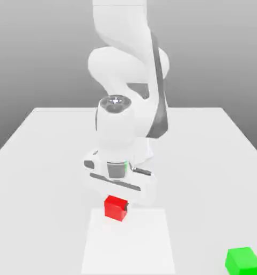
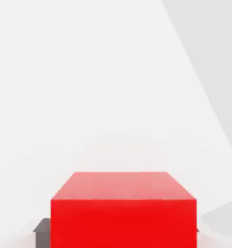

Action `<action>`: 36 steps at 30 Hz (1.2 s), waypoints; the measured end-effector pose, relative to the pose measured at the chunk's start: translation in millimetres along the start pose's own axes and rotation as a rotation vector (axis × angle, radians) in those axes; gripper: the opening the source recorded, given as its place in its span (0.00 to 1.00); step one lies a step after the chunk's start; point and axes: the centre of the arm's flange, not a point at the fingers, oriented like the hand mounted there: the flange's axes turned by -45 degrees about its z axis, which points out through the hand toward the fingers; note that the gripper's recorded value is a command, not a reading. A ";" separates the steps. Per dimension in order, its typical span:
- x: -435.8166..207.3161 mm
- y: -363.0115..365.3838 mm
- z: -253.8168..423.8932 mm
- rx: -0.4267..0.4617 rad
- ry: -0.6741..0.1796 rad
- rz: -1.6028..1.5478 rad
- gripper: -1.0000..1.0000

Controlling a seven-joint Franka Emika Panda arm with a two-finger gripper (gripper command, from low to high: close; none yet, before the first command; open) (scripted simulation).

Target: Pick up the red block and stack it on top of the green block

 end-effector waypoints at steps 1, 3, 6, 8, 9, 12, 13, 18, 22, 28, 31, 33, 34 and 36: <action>0.7 -0.3 -6.7 0.000 0.000 0.000 0.00; 1.4 -0.9 -21.4 -0.001 0.001 0.000 0.00; 0.7 -0.2 -43.8 -0.001 0.000 0.000 0.00; 2.1 -4.6 -56.0 0.002 -0.001 -0.030 0.00; 6.4 -13.0 -59.7 0.006 -0.003 -0.080 0.00; 21.8 -48.5 -67.4 0.020 -0.007 -0.276 0.00; 25.0 -64.6 -69.6 0.024 -0.007 -0.355 0.00; 40.7 -135.2 -78.8 0.037 -0.009 -0.713 0.00; 48.7 -188.8 -85.1 0.038 -0.009 -0.984 0.00; 44.7 -273.4 -92.8 0.020 -0.005 -1.397 0.00; 36.5 -310.2 -87.5 0.006 -0.003 -1.571 0.00; 35.5 -316.2 -61.7 0.003 -0.003 -1.597 0.00; 35.1 -316.9 -46.7 0.003 -0.003 -1.601 0.00; 34.7 -317.0 -36.6 0.003 -0.003 -1.603 1.00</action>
